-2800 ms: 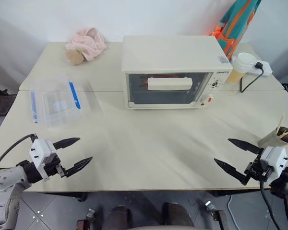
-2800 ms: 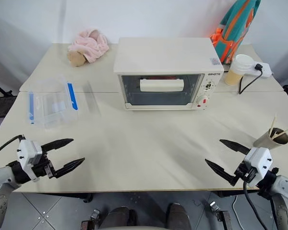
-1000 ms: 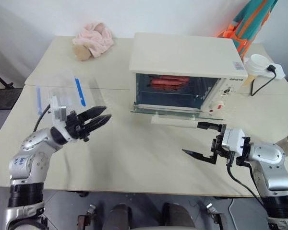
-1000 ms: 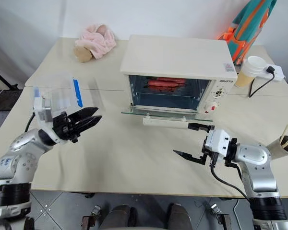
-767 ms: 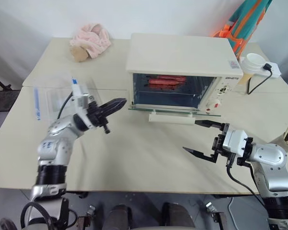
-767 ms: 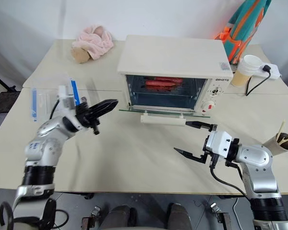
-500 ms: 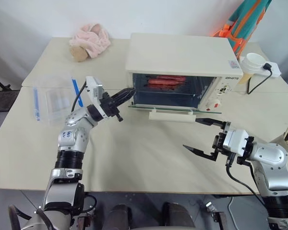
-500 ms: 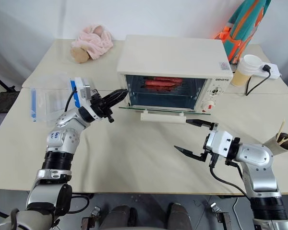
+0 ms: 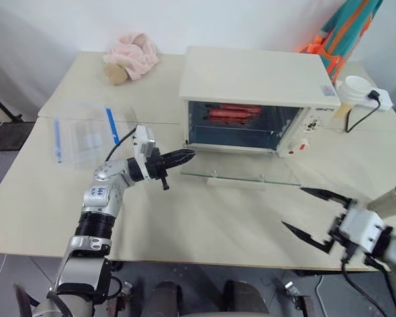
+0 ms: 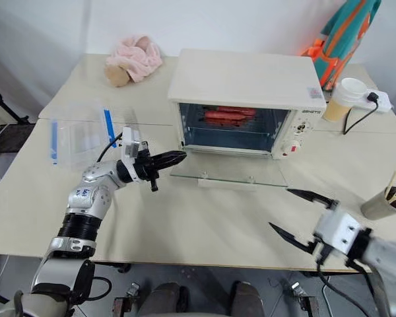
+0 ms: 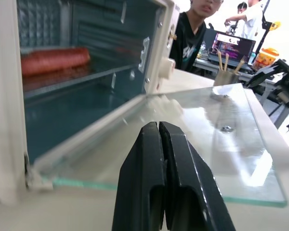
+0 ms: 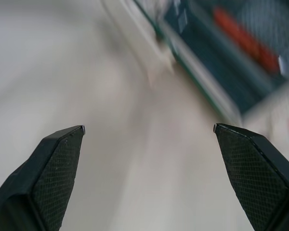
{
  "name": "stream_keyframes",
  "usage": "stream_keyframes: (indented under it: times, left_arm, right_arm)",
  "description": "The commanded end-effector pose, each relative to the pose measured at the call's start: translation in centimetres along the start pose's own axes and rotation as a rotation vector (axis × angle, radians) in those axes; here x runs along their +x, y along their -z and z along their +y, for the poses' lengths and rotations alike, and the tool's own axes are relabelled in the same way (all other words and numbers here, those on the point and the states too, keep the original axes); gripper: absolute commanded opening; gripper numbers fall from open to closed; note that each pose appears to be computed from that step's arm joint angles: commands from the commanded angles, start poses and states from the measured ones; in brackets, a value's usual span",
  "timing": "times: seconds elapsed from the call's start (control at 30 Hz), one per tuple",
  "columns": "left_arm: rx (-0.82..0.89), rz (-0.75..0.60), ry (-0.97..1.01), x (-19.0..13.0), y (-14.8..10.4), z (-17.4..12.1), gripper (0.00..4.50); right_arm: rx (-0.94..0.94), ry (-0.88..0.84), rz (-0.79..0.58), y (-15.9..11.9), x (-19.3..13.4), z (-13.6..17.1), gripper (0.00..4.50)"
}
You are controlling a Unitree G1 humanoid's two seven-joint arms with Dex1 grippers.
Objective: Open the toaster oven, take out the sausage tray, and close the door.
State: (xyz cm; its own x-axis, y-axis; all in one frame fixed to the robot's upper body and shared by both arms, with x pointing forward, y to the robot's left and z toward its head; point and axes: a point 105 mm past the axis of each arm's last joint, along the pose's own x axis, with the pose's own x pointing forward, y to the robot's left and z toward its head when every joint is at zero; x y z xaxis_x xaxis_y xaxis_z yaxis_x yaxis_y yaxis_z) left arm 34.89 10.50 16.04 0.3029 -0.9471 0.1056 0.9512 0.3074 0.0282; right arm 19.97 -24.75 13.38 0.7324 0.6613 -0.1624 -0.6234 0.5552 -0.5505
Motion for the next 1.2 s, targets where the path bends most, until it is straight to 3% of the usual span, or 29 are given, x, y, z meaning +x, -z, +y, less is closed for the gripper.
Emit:
stream_keyframes:
  times: [0.03,0.17,0.3,0.43,0.53,0.6,0.67,0.77,0.9,1.07,1.2]
  left_arm:
    - [-0.006,0.000,0.049,0.2,0.2,-1.0,0.06]
    - [0.019,0.076,0.011,-0.2,2.5,-1.3,0.06]
    - [0.066,0.138,-0.038,-0.9,4.1,-1.4,0.06]
    - [0.087,0.103,-0.077,-1.6,3.5,-1.1,0.06]
    - [0.104,0.002,-0.114,-3.2,1.8,-1.2,0.06]
    - [0.118,-0.029,-0.126,-4.2,1.1,-1.4,0.06]
    - [0.130,-0.069,-0.162,-6.2,-0.1,-1.9,0.06]
    - [0.122,-0.075,-0.230,-8.3,-1.1,-2.5,0.06]
    - [0.105,-0.038,-0.308,-10.1,-0.5,-3.0,0.06]
    - [0.104,-0.047,-0.349,-10.1,-0.4,-3.2,0.06]
    - [0.110,-0.056,-0.375,-10.2,-0.7,-3.5,0.06]
  right_arm:
    - [-0.079,0.099,0.019,-0.7,-1.6,-1.9,4.50]
    - [-0.213,0.217,0.052,-1.4,-1.4,-4.4,4.50]
    - [-0.385,0.235,0.017,-3.5,2.6,-5.5,4.50]
    - [-0.414,0.333,0.015,-4.4,6.2,-6.7,4.50]
    - [-0.520,0.307,-0.057,-6.3,10.4,-6.2,4.50]
    - [-0.566,0.352,-0.025,-6.4,11.8,-7.0,4.50]
    - [-0.706,0.416,0.155,-5.2,13.9,-8.5,4.50]
    - [-0.775,0.410,0.109,-6.5,17.3,-7.8,4.50]
    - [-0.788,0.426,0.101,-6.7,21.5,-7.4,4.50]
    - [-0.804,0.426,0.049,-7.4,24.4,-6.3,4.50]
    - [-0.866,0.493,0.072,-7.9,25.0,-7.2,4.50]
